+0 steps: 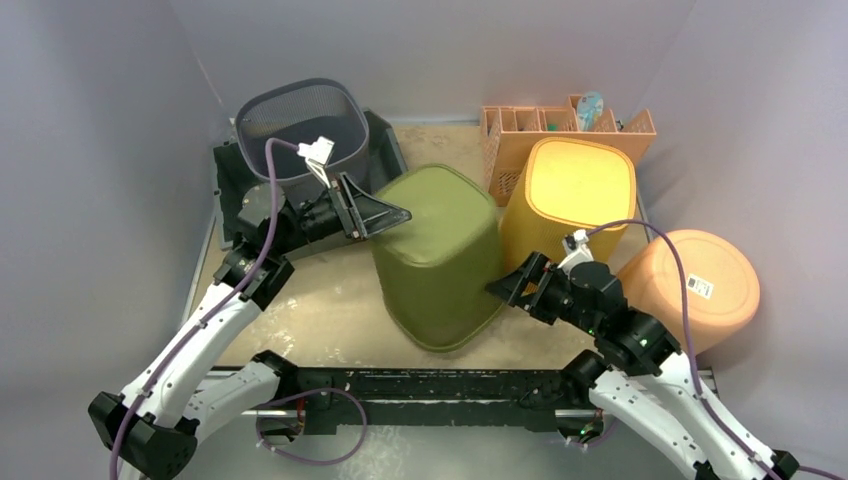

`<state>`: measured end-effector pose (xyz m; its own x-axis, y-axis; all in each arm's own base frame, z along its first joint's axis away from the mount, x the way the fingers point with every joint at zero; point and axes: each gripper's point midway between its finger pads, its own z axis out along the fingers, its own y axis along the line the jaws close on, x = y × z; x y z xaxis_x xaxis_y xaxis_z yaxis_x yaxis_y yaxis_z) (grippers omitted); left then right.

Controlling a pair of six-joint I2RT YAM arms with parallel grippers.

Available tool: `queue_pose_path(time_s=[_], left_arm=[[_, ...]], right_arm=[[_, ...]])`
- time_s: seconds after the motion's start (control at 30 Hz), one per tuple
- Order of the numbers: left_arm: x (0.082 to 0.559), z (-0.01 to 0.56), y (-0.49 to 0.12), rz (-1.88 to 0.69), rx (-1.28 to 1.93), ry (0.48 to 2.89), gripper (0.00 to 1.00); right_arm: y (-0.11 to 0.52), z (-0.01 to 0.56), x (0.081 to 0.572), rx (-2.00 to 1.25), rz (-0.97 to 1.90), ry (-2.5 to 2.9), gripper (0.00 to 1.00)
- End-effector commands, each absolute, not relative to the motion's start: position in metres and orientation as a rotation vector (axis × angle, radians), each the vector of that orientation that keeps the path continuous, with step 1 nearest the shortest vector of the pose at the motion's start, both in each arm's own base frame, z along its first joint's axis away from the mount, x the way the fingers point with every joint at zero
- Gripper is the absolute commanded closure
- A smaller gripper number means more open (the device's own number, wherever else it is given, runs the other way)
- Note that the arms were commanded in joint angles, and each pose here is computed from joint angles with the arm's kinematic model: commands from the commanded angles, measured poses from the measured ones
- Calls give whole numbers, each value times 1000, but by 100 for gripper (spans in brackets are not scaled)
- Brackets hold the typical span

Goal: Turn the large container upside down

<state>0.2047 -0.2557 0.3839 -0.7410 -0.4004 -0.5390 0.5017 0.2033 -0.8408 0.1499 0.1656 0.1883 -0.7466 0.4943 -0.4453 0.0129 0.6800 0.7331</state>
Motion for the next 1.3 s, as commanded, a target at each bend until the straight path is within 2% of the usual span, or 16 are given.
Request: queue_pose_path(time_s=[0.0, 0.17, 0.33, 0.47, 0.63, 0.8, 0.93, 1.13, 1.27], left_arm=[[203, 390, -264, -1670, 148, 1700, 54], [201, 397, -267, -1667, 191, 1725, 54], [203, 412, -257, -1477, 272, 1776, 54], [214, 436, -238, -1313, 209, 1764, 47], [269, 398, -213, -1007, 9, 1936, 39], [306, 389, -228, -982, 36, 1923, 38], [316, 355, -234, -928, 101, 2028, 38], [292, 332, -237, -996, 147, 2093, 38], [259, 338, -243, -1167, 156, 2071, 38]], right_arm=[[149, 219, 146, 350, 906, 2211, 0], [145, 284, 151, 281, 945, 2048, 0], [139, 356, 170, 228, 905, 1873, 0], [141, 410, 192, 172, 856, 1729, 0], [155, 458, 213, 141, 890, 1578, 0], [174, 461, 228, 82, 891, 1585, 0], [178, 444, 228, 72, 891, 1636, 0], [169, 438, 223, 99, 876, 1633, 0], [162, 436, 222, 107, 838, 1650, 0]])
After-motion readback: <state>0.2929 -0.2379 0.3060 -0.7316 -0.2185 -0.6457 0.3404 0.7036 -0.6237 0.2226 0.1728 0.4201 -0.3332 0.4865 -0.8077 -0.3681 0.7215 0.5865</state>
